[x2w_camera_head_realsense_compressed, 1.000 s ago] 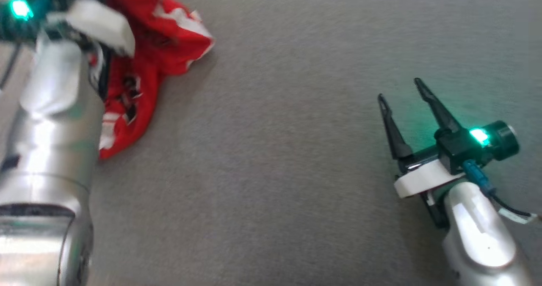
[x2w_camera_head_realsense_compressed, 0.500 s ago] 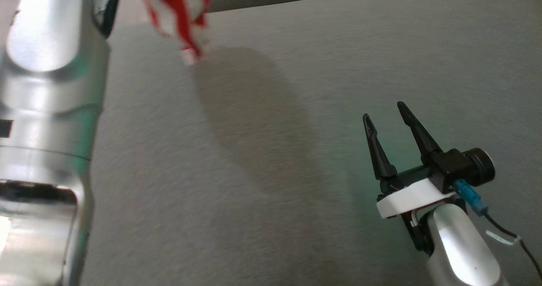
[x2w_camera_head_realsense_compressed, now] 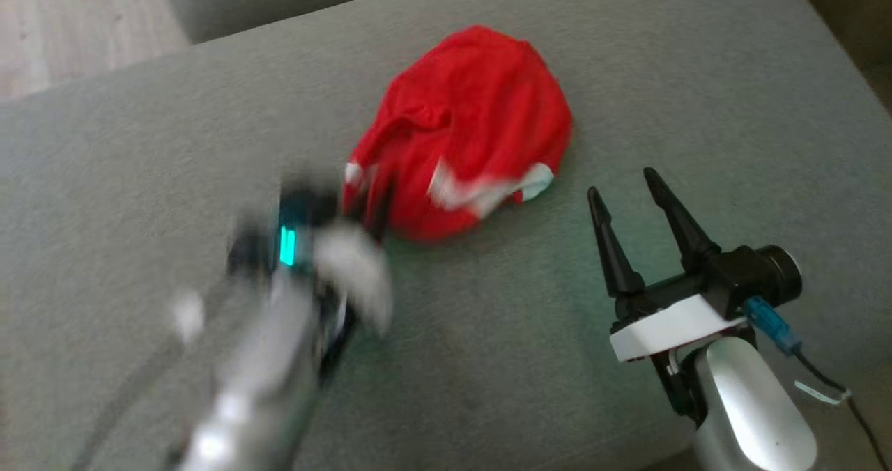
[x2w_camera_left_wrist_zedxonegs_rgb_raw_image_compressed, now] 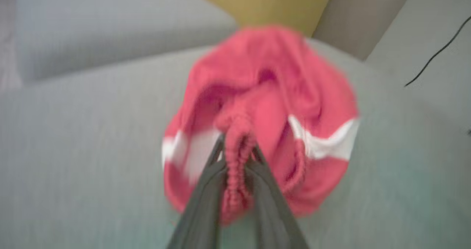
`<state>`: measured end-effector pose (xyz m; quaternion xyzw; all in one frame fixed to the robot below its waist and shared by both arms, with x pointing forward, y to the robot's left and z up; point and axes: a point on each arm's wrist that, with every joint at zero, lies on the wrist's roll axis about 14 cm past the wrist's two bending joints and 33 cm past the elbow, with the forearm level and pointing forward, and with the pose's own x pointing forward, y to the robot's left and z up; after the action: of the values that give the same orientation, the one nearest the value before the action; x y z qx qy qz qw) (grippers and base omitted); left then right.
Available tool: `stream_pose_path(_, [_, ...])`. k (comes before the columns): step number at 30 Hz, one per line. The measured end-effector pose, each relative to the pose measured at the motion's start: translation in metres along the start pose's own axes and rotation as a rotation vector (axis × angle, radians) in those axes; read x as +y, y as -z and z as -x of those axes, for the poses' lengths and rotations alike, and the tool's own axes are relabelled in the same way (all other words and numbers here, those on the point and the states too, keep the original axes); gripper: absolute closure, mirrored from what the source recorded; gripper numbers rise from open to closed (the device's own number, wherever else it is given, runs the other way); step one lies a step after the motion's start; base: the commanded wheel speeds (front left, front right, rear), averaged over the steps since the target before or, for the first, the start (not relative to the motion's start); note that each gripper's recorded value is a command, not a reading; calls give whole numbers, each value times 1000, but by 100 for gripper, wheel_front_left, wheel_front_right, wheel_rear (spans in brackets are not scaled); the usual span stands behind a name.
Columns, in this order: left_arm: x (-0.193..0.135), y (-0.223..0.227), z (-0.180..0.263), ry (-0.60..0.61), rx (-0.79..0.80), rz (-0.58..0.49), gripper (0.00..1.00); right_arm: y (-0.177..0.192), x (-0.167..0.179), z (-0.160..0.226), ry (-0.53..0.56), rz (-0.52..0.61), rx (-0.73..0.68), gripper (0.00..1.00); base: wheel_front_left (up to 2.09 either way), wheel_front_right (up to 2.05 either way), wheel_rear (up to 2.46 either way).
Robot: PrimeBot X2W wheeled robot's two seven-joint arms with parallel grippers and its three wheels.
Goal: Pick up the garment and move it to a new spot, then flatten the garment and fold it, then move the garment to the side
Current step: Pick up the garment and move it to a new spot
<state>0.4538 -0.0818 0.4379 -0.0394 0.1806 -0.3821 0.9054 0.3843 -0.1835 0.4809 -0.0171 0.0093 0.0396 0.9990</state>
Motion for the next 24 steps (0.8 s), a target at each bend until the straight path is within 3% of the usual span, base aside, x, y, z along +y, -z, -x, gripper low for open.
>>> stream_pose_path(1, [3, 30, 12, -24, 41, 33, 0, 1, 4, -2, -11, -4, 2, 0, 0, 0, 0])
stream_pose_path(4, [15, 65, 38, -112, 24, 67, 0, 4, 14, -9, -41, -12, 6, 0, 0, 0, 0])
stream_pose_path(12, [49, -7, 98, -373, -305, 33, 0, 20, 44, 2, -110, -54, 47, 0, 0, 0, 0])
stream_pose_path(19, [62, -2, 202, -646, -415, 25, 0, 18, 54, 28, -124, -88, 42, 0, 0, 0, 0])
stream_pose_path(24, [65, -16, 250, -757, -494, -48, 0, 5, 58, 38, -132, -90, -3, 0, 0, 0, 0])
